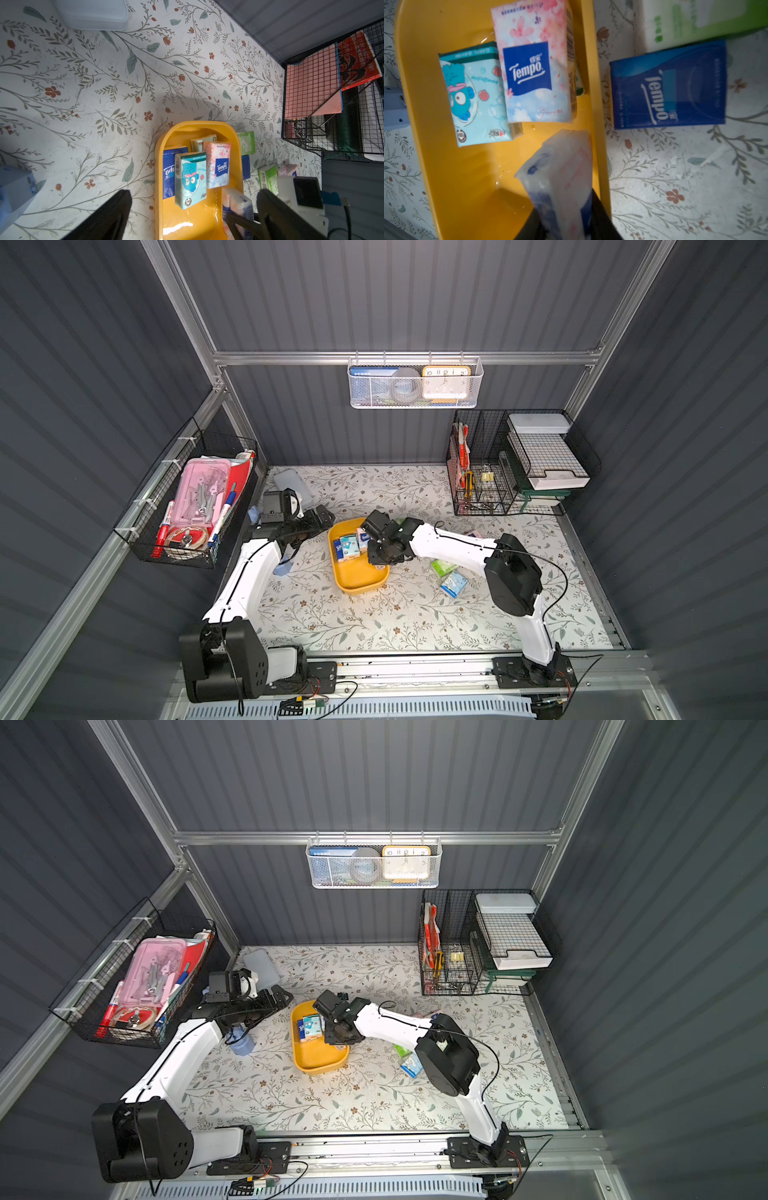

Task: Put the pocket tissues into the storage box
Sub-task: Place the pocket tissues in the storage box, then pick up the pocket tissues from the center of the board, then place the pocket tissues in the storage box, then pick up the pocket tissues from the center of the board, then place the pocket tissues in the storage box.

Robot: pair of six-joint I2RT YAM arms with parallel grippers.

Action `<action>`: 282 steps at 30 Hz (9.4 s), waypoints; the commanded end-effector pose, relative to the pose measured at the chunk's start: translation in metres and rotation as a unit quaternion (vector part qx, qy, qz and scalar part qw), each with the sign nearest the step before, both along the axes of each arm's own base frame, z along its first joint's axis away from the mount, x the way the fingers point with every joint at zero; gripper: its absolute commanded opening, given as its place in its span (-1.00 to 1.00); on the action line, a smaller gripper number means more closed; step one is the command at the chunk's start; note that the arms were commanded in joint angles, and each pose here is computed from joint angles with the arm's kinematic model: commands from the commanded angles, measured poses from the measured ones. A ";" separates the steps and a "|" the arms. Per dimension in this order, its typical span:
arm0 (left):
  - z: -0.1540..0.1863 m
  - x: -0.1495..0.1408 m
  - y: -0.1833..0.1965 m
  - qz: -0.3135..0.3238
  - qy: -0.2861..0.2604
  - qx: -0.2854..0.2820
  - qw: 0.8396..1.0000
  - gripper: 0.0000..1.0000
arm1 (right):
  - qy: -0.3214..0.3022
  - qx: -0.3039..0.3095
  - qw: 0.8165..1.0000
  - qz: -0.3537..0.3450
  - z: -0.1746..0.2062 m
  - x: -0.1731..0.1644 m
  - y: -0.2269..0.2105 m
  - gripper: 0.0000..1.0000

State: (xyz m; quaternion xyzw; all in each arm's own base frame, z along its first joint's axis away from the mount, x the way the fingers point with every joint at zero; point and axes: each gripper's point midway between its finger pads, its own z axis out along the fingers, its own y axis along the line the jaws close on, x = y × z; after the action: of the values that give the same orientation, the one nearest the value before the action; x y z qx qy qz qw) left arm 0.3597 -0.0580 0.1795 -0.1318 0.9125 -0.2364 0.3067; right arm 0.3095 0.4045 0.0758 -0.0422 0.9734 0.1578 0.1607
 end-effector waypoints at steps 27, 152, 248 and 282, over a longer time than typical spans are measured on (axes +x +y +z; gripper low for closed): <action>0.036 0.007 -0.016 -0.037 -0.038 -0.035 0.998 0.98 | -0.053 -0.052 0.996 -0.053 0.062 -0.012 -0.113 -0.02; -0.023 -0.024 0.022 0.036 0.073 0.100 0.992 0.98 | -0.006 -0.035 0.982 0.185 0.031 -0.021 0.022 0.38; 0.000 0.015 -0.045 -0.047 0.028 0.041 0.998 0.99 | 0.019 0.076 0.997 0.022 0.070 -0.017 -0.051 -0.04; -0.011 -0.008 -0.003 0.006 0.053 0.023 0.998 0.98 | 0.055 -0.075 0.967 0.236 0.000 -0.031 0.013 0.26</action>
State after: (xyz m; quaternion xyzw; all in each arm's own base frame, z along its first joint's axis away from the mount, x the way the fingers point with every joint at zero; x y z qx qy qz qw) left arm 0.3603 -0.0599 0.1642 -0.1414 0.9320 -0.2010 0.2663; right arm 0.2760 0.4227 0.0745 -0.2708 0.9510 0.1380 0.0567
